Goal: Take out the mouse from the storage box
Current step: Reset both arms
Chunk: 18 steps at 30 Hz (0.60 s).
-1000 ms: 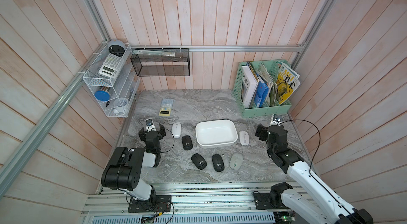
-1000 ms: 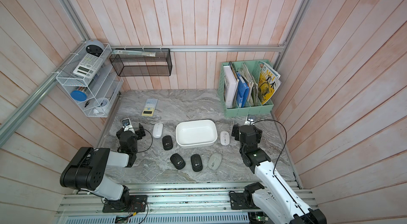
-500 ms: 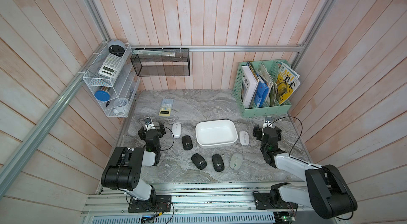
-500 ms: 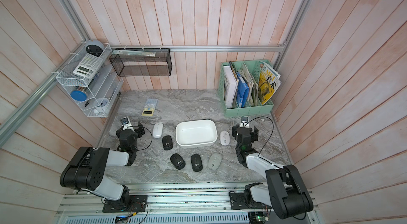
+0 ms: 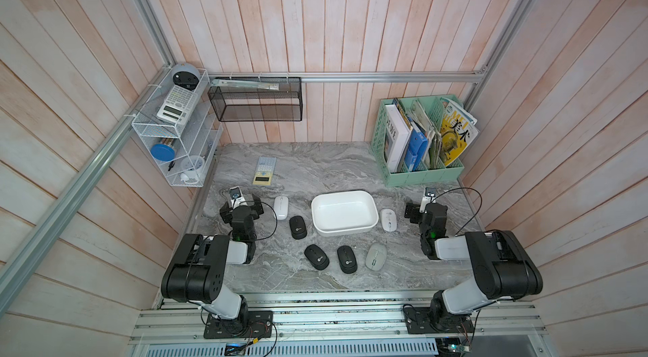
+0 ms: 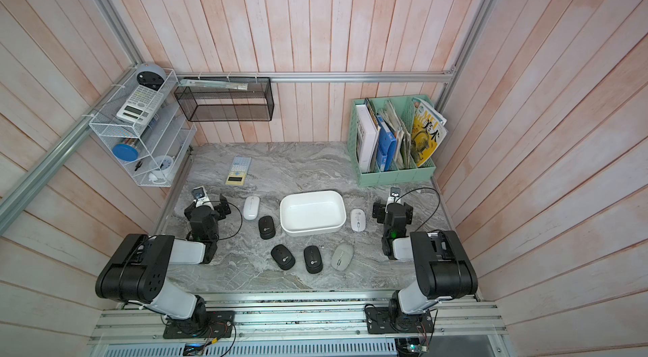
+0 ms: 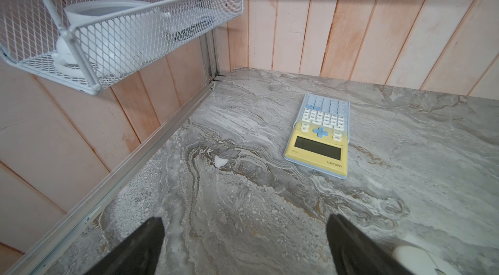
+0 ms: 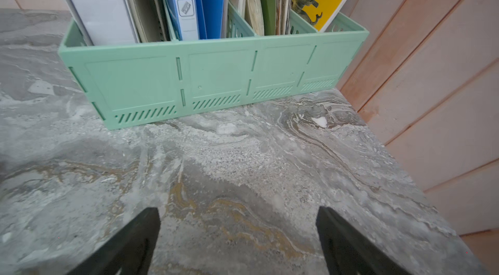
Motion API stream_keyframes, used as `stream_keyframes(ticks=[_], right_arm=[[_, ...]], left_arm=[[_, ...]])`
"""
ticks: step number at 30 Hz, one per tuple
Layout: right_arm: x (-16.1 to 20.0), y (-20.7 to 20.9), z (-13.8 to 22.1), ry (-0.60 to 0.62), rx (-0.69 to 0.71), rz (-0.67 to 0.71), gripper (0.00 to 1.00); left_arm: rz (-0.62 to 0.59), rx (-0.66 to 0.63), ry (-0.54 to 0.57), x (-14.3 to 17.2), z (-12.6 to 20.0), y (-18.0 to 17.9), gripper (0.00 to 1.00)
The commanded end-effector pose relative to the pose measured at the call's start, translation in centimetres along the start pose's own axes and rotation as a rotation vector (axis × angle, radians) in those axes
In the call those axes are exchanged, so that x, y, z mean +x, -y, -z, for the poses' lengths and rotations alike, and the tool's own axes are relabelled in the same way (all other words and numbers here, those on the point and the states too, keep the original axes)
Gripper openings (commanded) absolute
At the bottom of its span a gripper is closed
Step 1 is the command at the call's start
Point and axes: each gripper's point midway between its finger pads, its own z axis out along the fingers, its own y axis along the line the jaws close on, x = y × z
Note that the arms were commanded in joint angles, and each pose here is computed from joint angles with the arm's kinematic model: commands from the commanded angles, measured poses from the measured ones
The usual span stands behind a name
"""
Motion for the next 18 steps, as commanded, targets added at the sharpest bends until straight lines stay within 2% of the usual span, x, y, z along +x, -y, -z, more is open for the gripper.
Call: stream_keyframes(ticks=[1, 18], right_arm=[[-1.37, -0.33, -0.29, 0.046, -0.012, -0.037, 0.97], [-1.40, -0.31, -0.31, 0.048, -0.010, -0.037, 0.98]], left_arm=[[0.018, -0.011, 0.012, -0.55, -0.18, -0.20, 1.00], [0.017, -0.005, 0.002, -0.40, -0.32, -0.11, 1.00]])
